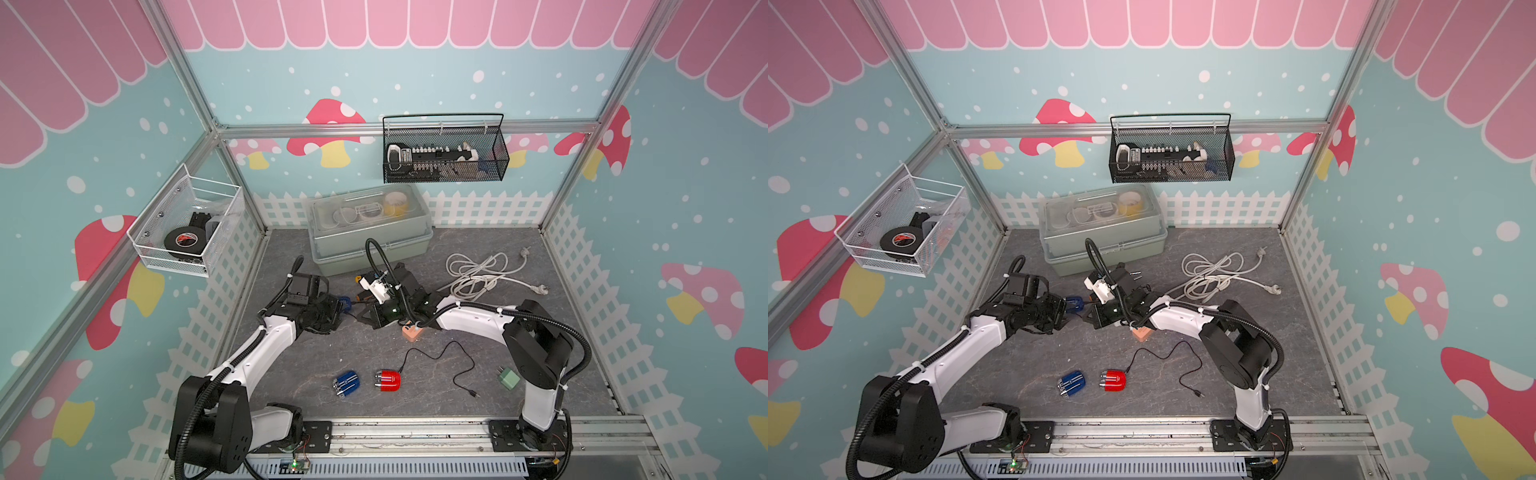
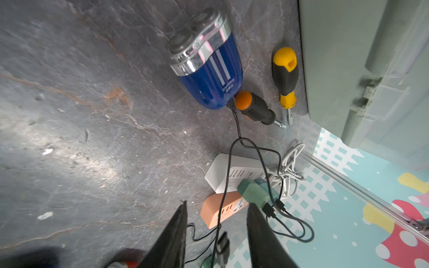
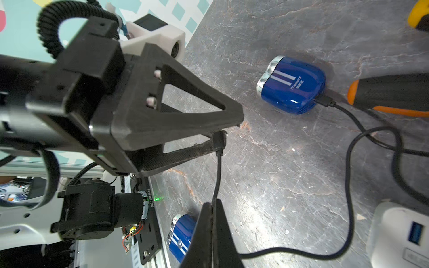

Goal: Charge the electric shaver
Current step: Pick up the charging cable from the center of the board.

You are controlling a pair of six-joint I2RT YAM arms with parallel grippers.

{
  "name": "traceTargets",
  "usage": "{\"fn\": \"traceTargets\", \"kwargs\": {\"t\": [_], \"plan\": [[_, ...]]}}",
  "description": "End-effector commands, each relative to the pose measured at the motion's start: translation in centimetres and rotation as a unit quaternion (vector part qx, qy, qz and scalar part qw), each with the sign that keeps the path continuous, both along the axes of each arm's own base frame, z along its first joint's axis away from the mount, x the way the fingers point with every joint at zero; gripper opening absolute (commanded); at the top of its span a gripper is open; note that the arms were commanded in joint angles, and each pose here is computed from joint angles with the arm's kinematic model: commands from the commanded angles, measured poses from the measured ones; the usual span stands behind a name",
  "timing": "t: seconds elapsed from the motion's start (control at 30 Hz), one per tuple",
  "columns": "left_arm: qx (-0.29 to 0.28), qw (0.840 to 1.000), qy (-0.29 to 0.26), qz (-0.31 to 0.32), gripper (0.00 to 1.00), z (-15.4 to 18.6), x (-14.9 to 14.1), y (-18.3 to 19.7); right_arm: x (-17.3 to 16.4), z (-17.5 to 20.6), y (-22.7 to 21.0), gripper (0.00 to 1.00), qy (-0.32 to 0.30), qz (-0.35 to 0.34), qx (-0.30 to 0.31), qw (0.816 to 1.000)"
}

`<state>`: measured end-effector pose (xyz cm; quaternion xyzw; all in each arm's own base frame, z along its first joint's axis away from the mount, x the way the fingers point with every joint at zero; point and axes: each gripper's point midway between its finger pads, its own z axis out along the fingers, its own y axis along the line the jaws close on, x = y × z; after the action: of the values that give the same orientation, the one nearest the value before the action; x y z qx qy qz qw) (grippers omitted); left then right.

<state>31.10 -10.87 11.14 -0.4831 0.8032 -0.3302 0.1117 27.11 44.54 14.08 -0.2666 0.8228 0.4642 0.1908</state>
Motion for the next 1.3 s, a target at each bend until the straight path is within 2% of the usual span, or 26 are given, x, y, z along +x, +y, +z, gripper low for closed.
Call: {"fn": "traceTargets", "kwargs": {"t": [0.0, 0.17, 0.2, 0.27, 0.43, 0.57, 0.97, 1.0, 1.07, 1.13, 1.27], "plan": [[-0.003, 0.999, -0.043, -0.007, 0.33, 1.1, 0.8, -0.2, 0.1, 0.7, -0.1, 0.00, 0.029, 0.000, 0.035, 0.999], [-0.005, 0.999, -0.050, -0.006, 0.23, 1.2, 0.8, -0.1, 0.3, 1.5, 0.1, 0.00, 0.057, 0.005, 0.065, 0.996], [-0.007, 0.999, -0.051, -0.006, 0.21, 1.2, 0.8, -0.2, 0.4, 0.0, 0.2, 0.00, 0.073, 0.004, 0.058, 0.996], [-0.008, 0.999, -0.054, -0.006, 0.18, 1.2, 0.8, -0.2, 0.5, 0.0, 0.3, 0.00, 0.082, 0.004, 0.067, 0.994], [-0.013, 0.999, -0.049, -0.009, 0.18, 0.8, 0.8, -0.4, 0.6, 0.3, 0.7, 0.00, 0.098, 0.006, 0.083, 0.992], [-0.012, 0.999, -0.053, -0.006, 0.09, 0.8, 0.9, -0.3, 0.6, 0.2, 0.7, 0.00, 0.103, 0.004, 0.084, 0.991], [-0.004, 0.997, -0.071, -0.012, 0.00, 1.7, 1.3, -0.2, 1.1, -0.3, -0.3, 0.00, 0.108, -0.010, 0.076, 0.991], [-0.004, 0.997, -0.074, -0.014, 0.00, 1.9, 1.3, -0.3, 1.3, -0.3, -0.5, 0.06, 0.110, -0.018, 0.074, 0.991], [-0.007, 0.996, -0.090, -0.016, 0.00, 2.9, 1.5, -0.4, 1.9, 0.8, -0.9, 0.26, 0.110, -0.040, 0.086, 0.989], [-0.012, 0.993, -0.112, -0.018, 0.00, 4.2, 1.8, -0.6, 2.4, 3.4, -1.2, 0.37, 0.108, -0.057, 0.114, 0.986], [-0.039, 0.986, -0.162, -0.016, 0.00, 7.0, 2.2, -1.6, 3.0, 7.5, -1.0, 0.45, 0.127, -0.071, 0.165, 0.976]]}}
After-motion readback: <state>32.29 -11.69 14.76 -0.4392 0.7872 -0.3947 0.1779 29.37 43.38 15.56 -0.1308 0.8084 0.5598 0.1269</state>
